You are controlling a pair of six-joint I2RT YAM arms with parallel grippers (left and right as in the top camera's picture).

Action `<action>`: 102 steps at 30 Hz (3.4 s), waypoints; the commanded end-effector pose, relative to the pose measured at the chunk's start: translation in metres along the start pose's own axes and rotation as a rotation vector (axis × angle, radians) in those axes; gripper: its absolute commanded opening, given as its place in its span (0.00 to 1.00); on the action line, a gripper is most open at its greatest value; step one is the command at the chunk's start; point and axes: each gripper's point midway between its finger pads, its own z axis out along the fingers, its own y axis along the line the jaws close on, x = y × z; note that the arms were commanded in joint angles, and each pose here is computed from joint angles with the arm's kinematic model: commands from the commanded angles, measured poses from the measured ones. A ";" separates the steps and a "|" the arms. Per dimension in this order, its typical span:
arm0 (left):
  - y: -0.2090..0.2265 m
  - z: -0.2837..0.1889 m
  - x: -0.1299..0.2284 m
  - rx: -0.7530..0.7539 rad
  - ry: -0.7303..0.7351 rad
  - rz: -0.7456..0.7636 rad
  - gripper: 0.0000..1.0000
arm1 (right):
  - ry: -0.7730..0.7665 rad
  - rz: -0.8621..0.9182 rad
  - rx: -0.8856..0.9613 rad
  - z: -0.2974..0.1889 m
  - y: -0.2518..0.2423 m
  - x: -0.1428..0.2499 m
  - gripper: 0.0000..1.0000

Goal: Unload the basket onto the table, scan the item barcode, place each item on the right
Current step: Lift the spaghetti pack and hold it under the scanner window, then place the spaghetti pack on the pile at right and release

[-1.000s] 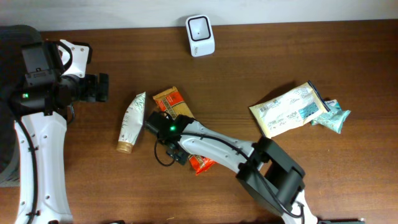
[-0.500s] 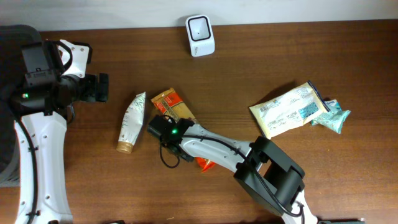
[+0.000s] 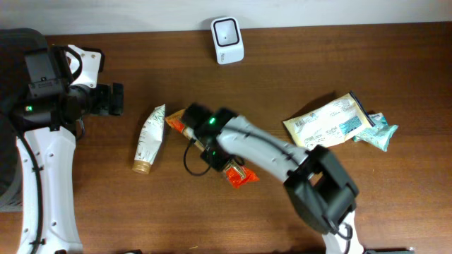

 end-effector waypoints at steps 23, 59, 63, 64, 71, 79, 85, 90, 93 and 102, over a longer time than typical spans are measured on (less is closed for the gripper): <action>0.001 -0.008 -0.004 -0.003 -0.025 0.012 0.99 | -0.900 0.144 -1.171 -0.262 -0.084 0.007 0.04; 0.001 -0.008 -0.004 -0.003 -0.025 0.012 0.99 | -0.252 0.213 1.322 -0.134 -0.312 -0.123 0.04; 0.001 -0.008 -0.004 -0.003 -0.025 0.012 0.99 | -0.261 0.219 1.325 -0.135 -0.313 -0.124 0.04; 0.001 -0.008 -0.004 -0.003 -0.025 0.012 0.99 | -0.262 0.219 1.325 -0.135 -0.312 -0.124 0.04; 0.001 -0.008 -0.004 -0.003 -0.025 0.012 0.99 | -0.305 0.234 1.329 -0.152 -0.305 -0.128 0.04; 0.001 -0.008 -0.004 -0.003 -0.025 0.012 0.99 | -0.548 0.276 1.107 -0.235 -0.256 -0.122 0.04; 0.001 -0.008 -0.004 -0.003 -0.025 0.012 0.99 | -0.693 0.299 0.608 -0.279 -0.180 -0.082 0.04; 0.001 -0.008 -0.004 -0.003 -0.025 0.012 0.99 | -0.759 0.588 0.308 -0.334 -0.158 0.009 0.04; 0.001 -0.008 -0.004 -0.003 -0.025 0.012 0.99 | -0.687 0.782 0.329 -0.337 -0.190 0.070 0.04; 0.001 -0.008 -0.004 -0.003 -0.025 0.012 0.99 | -0.095 1.194 0.273 -0.185 -0.270 0.192 0.04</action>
